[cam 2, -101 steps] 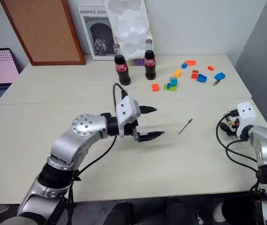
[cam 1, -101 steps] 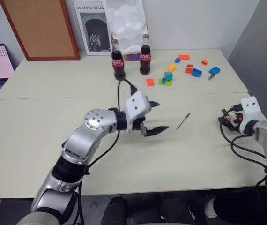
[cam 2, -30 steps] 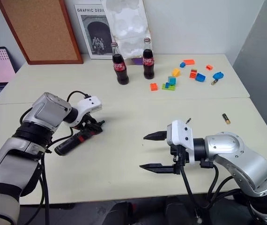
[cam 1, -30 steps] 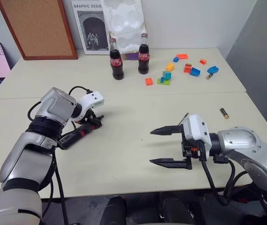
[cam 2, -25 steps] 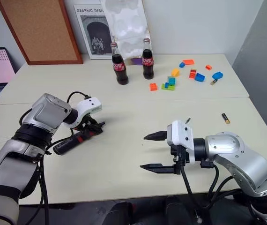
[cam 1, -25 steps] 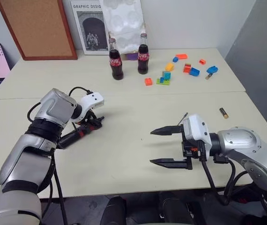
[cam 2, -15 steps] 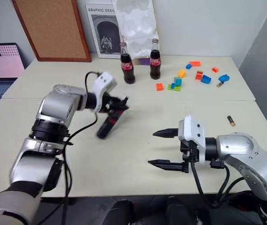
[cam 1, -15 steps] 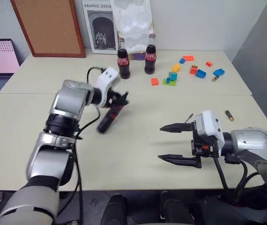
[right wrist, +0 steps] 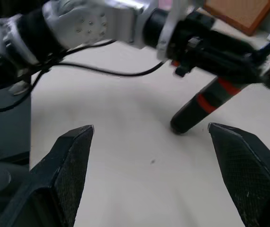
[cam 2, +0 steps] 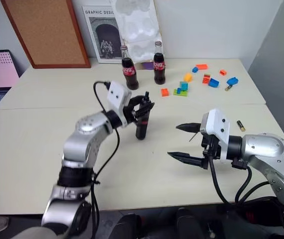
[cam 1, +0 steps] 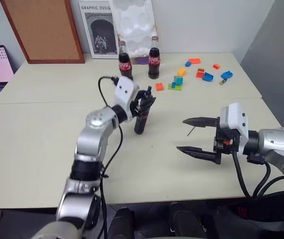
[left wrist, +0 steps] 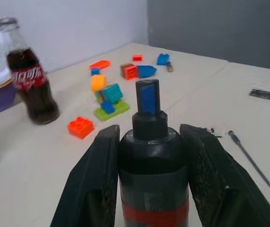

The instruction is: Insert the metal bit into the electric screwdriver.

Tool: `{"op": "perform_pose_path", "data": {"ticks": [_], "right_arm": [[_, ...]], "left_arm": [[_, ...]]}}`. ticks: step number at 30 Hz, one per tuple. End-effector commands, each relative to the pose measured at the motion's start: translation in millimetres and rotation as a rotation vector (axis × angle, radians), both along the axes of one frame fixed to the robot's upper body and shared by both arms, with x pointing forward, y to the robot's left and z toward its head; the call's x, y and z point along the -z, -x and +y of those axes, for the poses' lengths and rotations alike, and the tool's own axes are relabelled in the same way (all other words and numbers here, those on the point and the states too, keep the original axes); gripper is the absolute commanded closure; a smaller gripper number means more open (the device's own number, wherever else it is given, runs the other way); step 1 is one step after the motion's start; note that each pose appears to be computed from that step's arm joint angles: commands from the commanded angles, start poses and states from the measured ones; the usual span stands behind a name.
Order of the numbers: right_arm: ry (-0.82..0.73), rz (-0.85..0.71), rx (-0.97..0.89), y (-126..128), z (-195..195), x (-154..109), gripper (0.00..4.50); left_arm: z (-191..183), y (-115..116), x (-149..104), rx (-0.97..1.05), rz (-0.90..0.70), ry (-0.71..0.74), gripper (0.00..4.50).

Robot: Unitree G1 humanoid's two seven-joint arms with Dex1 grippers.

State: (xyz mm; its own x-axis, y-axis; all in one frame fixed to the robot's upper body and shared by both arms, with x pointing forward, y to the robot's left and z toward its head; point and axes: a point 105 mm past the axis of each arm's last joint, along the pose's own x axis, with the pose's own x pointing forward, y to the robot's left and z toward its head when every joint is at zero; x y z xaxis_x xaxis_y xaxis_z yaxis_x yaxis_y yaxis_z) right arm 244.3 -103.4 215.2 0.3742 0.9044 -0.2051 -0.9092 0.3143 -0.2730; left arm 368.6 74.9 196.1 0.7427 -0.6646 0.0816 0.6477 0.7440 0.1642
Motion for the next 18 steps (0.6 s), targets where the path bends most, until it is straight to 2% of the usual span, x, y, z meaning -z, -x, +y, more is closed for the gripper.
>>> {"op": "perform_pose_path", "data": {"ticks": [1,5,11,18], "right_arm": [[0.011,-0.059,-0.01,1.2,-1.8,-12.3,0.43],[0.04,-0.057,-0.026,0.8,-3.2,-12.1,0.43],[0.088,-0.057,-0.044,-1.6,-7.6,-10.9,0.43],[0.239,-0.067,-0.039,-19.0,-25.2,1.0,0.43]], "left_arm": [[-0.2,11.5,-8.0,-0.035,-0.031,0.084,2.86],[5.9,20.0,5.1,-0.059,-0.021,0.066,2.86],[15.2,35.7,9.9,-0.046,-0.008,0.054,2.86],[24.5,53.3,18.8,-0.048,0.022,0.039,2.86]]}}
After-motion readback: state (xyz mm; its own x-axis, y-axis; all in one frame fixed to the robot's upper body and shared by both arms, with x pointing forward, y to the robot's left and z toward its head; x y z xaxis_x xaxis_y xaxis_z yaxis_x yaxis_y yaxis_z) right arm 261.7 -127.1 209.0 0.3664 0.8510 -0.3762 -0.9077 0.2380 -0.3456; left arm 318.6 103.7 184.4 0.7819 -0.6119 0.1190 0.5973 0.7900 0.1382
